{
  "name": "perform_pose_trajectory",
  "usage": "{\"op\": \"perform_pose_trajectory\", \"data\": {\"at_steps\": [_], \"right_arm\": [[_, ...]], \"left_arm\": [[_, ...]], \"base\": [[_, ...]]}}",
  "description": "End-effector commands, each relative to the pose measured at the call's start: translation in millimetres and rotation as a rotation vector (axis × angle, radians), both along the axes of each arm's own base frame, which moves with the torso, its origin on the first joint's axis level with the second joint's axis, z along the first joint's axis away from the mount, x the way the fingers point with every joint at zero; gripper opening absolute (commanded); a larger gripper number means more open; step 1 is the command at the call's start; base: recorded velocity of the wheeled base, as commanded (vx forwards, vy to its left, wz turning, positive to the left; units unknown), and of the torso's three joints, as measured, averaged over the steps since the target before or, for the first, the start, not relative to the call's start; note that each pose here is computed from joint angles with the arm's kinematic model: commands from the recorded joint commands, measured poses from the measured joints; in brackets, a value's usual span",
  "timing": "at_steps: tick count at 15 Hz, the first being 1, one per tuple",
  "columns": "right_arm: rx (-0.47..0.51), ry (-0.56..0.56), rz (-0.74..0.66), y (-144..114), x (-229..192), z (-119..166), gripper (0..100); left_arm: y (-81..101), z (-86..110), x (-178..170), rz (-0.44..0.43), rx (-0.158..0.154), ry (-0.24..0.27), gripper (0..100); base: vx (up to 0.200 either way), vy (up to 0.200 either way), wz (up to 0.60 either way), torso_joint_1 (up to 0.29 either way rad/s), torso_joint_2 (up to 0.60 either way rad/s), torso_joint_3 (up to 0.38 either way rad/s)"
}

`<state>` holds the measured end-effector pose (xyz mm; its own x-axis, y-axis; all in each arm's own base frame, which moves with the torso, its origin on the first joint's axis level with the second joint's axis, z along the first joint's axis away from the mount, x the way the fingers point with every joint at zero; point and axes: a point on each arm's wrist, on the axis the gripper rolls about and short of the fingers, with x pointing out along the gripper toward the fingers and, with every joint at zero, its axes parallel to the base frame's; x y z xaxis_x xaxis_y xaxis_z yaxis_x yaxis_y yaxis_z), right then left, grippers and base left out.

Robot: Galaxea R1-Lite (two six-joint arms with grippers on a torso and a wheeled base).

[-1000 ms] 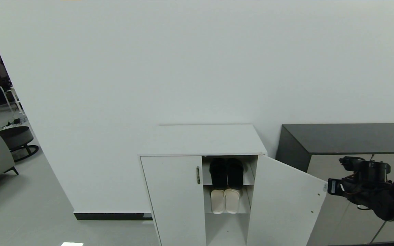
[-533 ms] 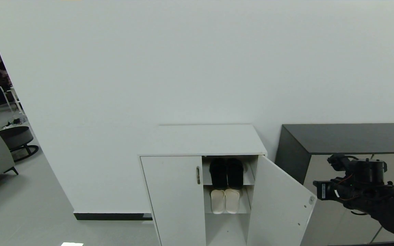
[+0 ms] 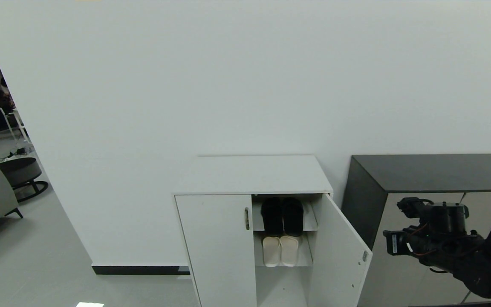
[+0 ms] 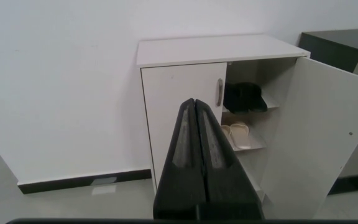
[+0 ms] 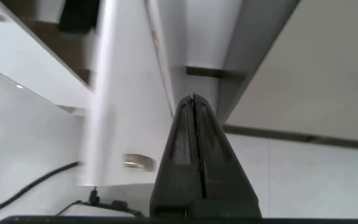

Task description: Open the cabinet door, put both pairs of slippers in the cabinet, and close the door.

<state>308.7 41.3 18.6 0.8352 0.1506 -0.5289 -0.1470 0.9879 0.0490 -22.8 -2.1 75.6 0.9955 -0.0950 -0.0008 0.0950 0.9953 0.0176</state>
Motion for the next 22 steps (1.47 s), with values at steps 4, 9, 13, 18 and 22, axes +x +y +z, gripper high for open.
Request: {"op": "perform_pose_trajectory", "data": {"at_steps": [4, 9, 13, 18, 22], "right_arm": [[-0.041, 0.064, 0.088, 40, -10, -31, 0], [-0.024, 0.011, 0.191, 83, -34, -41, 0], [0.020, -0.022, 0.207, 93, -39, -30, 0], [0.042, -0.032, 0.216, 99, -38, -29, 0], [0.053, -0.049, 0.233, 107, -35, -28, 0]], "left_arm": [[0.0, 0.1, 0, 0.000, 0.001, 0.001, 0], [0.0, 0.1, 0, 0.002, 0.001, 0.001, 0], [0.0, 0.1, 0, 0.002, 0.001, 0.001, 0], [0.0, 0.1, 0, 0.002, 0.001, 0.001, 0], [0.0, 0.1, 0, 0.002, -0.001, 0.001, 0]], "base": [[0.000, 0.000, 0.00, 0.000, 0.00, 0.000], [0.000, 0.000, 0.00, 0.000, 0.00, 0.000], [0.000, 0.000, 0.00, 0.000, 0.00, 0.000], [0.000, 0.000, 0.00, 0.000, 0.00, 0.000], [0.000, 0.000, 0.00, 0.000, 0.00, 0.000]]}}
